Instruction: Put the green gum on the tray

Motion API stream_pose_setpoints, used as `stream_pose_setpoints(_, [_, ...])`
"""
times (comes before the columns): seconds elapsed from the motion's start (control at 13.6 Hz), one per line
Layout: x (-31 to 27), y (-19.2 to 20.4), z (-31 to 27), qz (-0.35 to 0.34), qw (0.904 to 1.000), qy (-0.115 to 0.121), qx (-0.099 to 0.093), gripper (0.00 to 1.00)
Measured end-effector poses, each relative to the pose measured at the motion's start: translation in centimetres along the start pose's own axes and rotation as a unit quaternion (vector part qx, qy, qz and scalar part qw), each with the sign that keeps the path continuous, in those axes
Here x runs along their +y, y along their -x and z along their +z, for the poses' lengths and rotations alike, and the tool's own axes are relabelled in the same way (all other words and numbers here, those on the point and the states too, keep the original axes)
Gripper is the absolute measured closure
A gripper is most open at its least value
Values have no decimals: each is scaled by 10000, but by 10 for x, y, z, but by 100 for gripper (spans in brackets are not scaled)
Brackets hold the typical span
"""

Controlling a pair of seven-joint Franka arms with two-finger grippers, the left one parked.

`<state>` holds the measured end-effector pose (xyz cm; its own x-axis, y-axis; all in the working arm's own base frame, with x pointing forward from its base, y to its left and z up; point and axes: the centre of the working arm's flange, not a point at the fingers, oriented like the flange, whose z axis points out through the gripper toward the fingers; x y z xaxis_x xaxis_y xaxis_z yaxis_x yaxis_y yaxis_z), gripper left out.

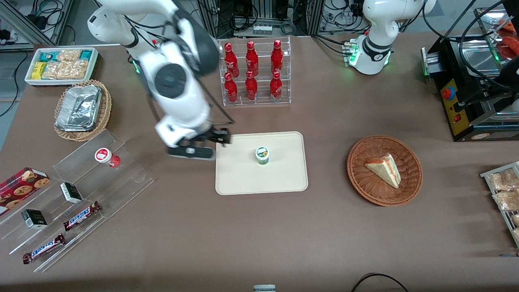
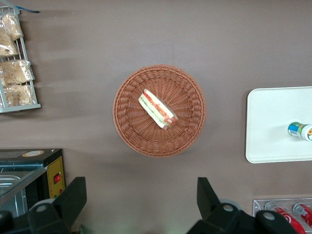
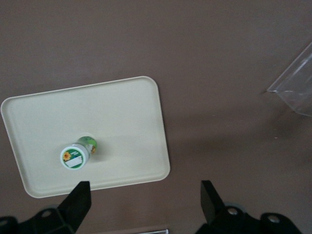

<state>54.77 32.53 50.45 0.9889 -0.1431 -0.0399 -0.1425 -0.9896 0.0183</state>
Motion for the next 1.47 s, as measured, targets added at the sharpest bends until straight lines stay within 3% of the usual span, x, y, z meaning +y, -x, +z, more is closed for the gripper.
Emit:
stream_pose_setpoints(0.44, [166,-16,-80,-341,9990,-99,-257,0])
stream_pose_setpoints(0.81, [284,-22,-108,-527,9977,-245,-337,0])
stream_pose_setpoints(1.17, [355,-22,-109,-291,9981,-239,-484,0])
stream_pose_setpoints(1.47, [370,-7,-109,-270,9980,-245,-521,0])
